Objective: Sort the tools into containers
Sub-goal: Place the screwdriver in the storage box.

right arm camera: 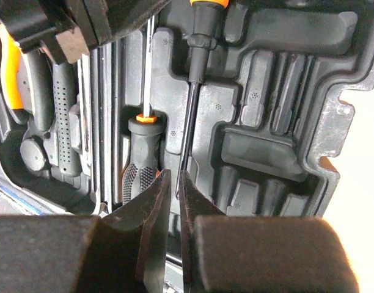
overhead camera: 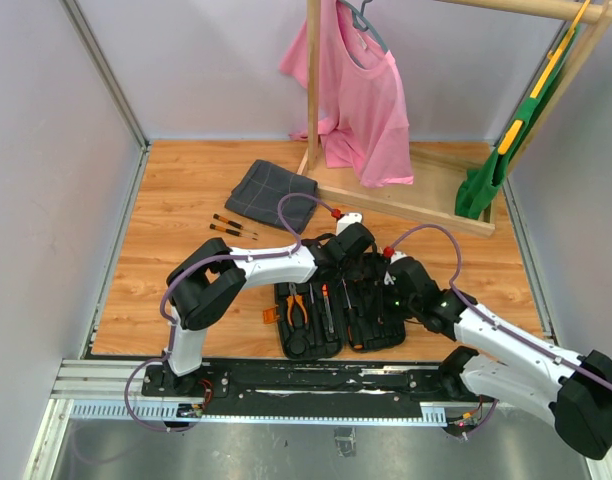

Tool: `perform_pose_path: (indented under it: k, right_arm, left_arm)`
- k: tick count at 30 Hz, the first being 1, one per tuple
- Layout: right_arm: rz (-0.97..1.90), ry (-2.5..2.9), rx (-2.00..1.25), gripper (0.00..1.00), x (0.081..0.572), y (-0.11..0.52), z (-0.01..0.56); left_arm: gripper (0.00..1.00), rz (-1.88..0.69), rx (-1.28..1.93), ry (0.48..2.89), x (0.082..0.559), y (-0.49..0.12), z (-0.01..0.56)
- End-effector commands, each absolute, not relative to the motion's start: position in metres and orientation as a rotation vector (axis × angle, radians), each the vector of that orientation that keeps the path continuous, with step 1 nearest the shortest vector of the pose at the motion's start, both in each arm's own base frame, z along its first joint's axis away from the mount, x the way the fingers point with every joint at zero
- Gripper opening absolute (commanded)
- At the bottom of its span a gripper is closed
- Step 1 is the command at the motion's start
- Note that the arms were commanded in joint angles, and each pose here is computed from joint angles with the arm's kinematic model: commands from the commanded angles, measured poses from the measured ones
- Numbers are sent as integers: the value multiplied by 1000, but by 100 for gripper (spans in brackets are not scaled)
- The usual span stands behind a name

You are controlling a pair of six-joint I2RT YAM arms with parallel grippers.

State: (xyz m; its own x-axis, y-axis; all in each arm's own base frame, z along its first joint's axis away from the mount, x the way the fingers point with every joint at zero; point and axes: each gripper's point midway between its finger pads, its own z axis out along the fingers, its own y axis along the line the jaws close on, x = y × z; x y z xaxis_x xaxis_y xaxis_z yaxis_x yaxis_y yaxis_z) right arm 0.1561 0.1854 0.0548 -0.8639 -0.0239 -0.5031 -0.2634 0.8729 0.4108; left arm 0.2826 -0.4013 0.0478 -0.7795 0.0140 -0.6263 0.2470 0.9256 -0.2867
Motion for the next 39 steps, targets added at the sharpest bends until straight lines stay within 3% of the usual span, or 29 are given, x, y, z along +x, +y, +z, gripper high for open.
perform_pose_path:
  k: [1,15,39]
  right_arm:
    - [664,2539,-186,11,161,186,60]
    - [577,2657,-203,1,154,179,32]
    - [50,2888,-69,1,120,105,-25]
  left_arm:
    - [29,-393,221,2482,275,-388,22]
    - [28,-384,224,2482,275,-387,22]
    - [27,-377,225,2506,271,-385,6]
